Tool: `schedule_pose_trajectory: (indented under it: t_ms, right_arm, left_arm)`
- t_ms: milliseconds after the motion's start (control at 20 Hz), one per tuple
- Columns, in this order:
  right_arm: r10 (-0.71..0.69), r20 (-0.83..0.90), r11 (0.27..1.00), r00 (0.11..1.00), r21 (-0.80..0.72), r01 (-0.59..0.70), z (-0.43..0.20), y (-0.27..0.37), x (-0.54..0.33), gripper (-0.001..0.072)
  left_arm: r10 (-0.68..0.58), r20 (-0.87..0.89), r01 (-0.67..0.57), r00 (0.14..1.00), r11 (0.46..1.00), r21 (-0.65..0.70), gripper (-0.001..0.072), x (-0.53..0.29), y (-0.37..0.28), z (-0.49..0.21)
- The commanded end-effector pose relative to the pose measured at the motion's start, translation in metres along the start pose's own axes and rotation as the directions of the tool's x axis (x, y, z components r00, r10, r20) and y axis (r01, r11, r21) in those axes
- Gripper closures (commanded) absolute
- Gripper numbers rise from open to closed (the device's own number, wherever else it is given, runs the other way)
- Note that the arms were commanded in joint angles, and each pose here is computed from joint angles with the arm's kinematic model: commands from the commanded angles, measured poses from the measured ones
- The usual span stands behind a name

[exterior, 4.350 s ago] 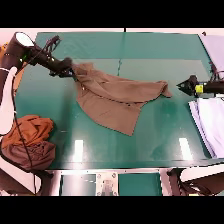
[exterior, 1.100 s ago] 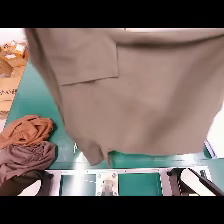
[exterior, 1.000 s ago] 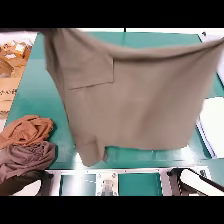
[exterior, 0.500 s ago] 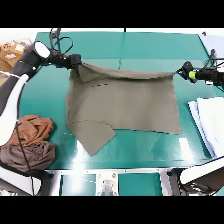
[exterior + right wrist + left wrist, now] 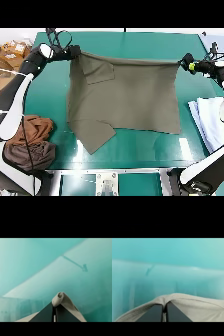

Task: Fold the shirts.

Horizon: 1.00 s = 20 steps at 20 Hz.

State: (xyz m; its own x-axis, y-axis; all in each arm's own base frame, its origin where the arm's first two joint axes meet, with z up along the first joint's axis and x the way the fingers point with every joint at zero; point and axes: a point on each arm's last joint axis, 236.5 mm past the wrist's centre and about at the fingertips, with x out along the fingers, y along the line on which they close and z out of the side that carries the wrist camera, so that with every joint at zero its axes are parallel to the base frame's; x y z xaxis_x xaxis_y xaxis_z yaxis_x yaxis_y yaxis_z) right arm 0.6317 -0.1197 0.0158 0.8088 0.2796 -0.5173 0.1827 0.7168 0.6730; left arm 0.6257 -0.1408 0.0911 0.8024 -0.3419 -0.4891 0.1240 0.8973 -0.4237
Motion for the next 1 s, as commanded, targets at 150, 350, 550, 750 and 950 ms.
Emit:
schedule_pose_trajectory:
  t_ms: [150,350,550,750,950]
  right_arm:
    - [0.023,0.06,0.999,0.998,-0.023,-0.022,0.022,0.015,0.002,0.0693]
    - [-0.006,-0.048,0.999,0.999,-0.045,0.004,-0.001,0.002,-0.002,0.0694]
    - [-0.113,-0.246,0.993,0.963,-0.039,0.107,-0.046,-0.027,-0.015,0.0697]
    - [-0.176,-0.425,0.984,0.888,-0.065,0.164,-0.088,-0.034,-0.04,0.0697]
    - [-0.262,-0.466,0.965,0.845,-0.103,0.242,-0.106,-0.041,-0.072,0.0697]
  left_arm:
    - [-0.005,0.063,0.005,0.998,1.0,-0.007,0.0678,-0.002,0.0,0.018]
    - [0.027,-0.081,-0.027,0.996,1.0,-0.007,0.0678,-0.005,0.023,-0.011]
    - [0.051,-0.29,-0.033,0.956,0.997,0.069,0.0678,-0.016,0.036,-0.059]
    - [0.059,-0.444,-0.021,0.894,0.996,0.089,0.0678,-0.027,0.041,-0.102]
    - [0.052,-0.596,0.011,0.801,0.995,0.102,0.0678,-0.045,0.043,-0.145]
